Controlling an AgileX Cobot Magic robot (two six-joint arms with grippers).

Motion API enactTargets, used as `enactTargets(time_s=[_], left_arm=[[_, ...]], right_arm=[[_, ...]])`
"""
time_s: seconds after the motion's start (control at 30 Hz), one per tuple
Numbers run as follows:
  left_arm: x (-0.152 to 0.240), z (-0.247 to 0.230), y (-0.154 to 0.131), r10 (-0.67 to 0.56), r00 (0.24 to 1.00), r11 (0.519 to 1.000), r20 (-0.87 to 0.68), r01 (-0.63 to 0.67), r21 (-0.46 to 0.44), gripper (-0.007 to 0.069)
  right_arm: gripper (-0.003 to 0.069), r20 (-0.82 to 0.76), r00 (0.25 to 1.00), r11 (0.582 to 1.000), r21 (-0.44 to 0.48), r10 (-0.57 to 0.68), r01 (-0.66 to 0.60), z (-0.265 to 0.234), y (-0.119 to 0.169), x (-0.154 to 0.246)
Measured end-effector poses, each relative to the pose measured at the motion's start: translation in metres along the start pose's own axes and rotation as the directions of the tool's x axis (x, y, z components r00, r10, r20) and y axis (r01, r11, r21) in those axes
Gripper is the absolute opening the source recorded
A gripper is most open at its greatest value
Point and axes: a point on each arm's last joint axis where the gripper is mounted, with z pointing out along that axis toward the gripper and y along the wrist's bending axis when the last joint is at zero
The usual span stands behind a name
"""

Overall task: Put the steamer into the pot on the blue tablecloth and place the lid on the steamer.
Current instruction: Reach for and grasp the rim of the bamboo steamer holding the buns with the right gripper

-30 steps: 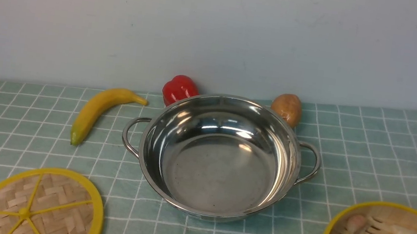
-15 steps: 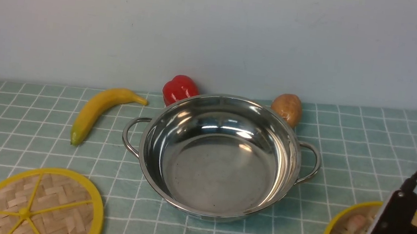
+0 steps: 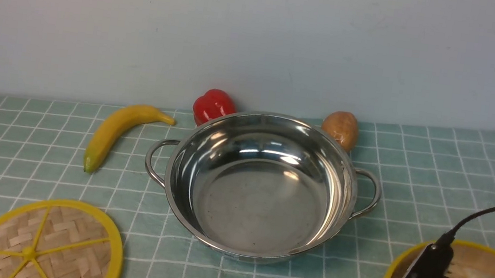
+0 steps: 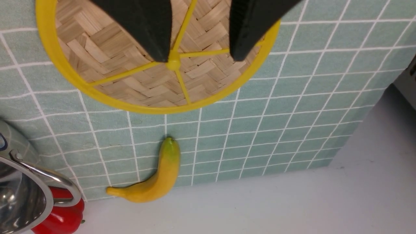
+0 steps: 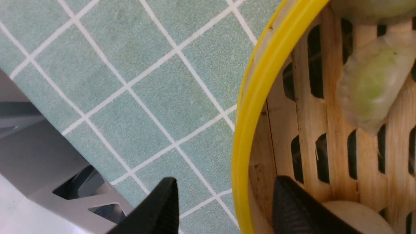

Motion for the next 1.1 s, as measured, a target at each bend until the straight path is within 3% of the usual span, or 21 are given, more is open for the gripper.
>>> enactTargets(time_s=[0.53,0.63,0.73,0.83,1.1], left_arm=[[0.0,0.0,0.0,0.0,1.0,1.0,0.0,0.0,0.0,0.0243],[0.0,0.0,0.0,0.0,1.0,1.0,0.0,0.0,0.0,0.0243],[0.0,0.0,0.0,0.0,1.0,1.0,0.0,0.0,0.0,0.0243],[0.0,0.0,0.0,0.0,1.0,1.0,0.0,0.0,0.0,0.0243],[0.0,0.0,0.0,0.0,1.0,1.0,0.0,0.0,0.0,0.0243]], right_arm=[[0.0386,-0.093,0.995,0.999,0.009,0.04,-0.039,0.034,-0.01,-0.015],[0.0353,-0.095,0.994,0.998,0.016,0.054,-0.053,0.034,-0.01,-0.015],[0.0244,-0.102,0.993,0.998,0.024,0.059,-0.057,0.034,-0.011,-0.014],[0.0076,-0.113,0.992,0.998,0.018,0.061,-0.059,0.034,-0.01,-0.013],[0.0064,-0.097,0.99,0.994,0.049,0.098,-0.094,0.032,-0.012,-0.015]])
